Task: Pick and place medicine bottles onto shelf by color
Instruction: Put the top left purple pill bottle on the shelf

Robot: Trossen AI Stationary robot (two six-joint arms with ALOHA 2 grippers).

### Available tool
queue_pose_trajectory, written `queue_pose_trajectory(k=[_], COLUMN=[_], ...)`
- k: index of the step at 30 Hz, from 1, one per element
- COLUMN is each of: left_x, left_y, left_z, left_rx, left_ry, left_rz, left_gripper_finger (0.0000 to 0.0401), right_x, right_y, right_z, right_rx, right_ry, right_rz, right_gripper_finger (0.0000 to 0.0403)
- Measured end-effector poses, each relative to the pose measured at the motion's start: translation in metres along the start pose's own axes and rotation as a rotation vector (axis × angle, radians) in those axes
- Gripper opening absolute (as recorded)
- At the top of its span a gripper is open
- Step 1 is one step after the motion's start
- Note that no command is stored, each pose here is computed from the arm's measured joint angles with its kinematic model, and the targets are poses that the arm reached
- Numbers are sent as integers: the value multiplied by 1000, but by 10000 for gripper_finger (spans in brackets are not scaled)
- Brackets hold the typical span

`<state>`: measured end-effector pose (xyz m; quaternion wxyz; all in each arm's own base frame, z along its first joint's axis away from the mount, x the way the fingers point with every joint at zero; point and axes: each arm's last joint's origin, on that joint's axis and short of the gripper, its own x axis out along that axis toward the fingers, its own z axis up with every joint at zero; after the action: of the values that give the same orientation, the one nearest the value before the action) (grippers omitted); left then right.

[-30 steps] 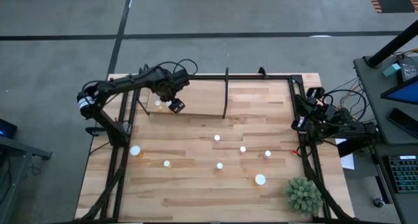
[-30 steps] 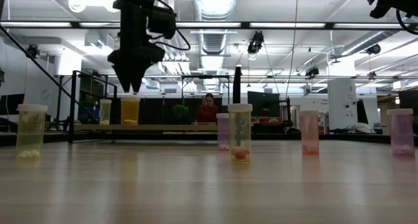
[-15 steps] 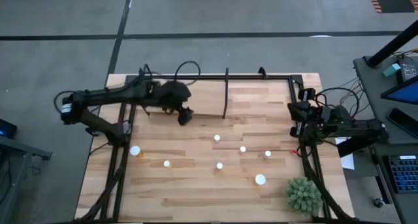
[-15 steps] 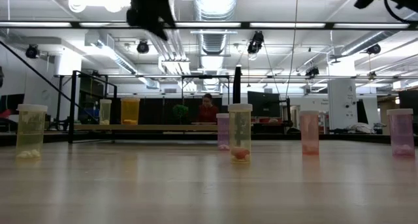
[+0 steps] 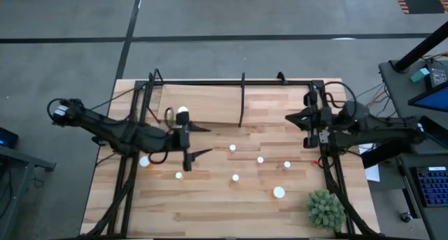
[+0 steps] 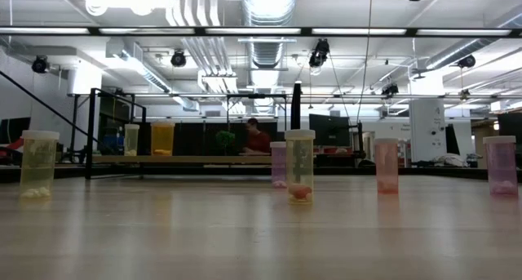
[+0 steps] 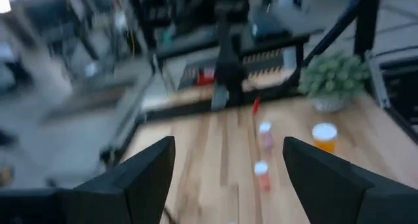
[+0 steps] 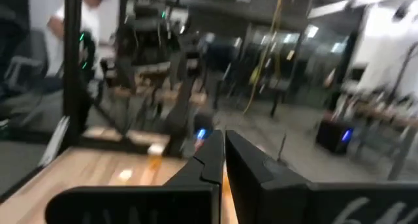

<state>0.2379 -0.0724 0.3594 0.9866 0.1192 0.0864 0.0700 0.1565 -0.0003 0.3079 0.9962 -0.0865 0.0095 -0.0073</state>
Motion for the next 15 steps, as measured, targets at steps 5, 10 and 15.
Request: queue_pose_trajectory(k=[5,10,15], left_x=[-12,-23,-40], left_y=[4,5,13], left_z=[-17,-43,-52], left_rx=[-7,-22,-4], left_ry=[-172,-292,-410], left_rz=[37,69,120], left_gripper_finger=[267,267,267], right_x=[17,38,61], right_y=[9,26,38], right_z=[6,-2,-8], right_rx=[68,105,137], right_ry=[116,211,312], right_rz=[74,144,149], right_gripper_finger=[9,9,9])
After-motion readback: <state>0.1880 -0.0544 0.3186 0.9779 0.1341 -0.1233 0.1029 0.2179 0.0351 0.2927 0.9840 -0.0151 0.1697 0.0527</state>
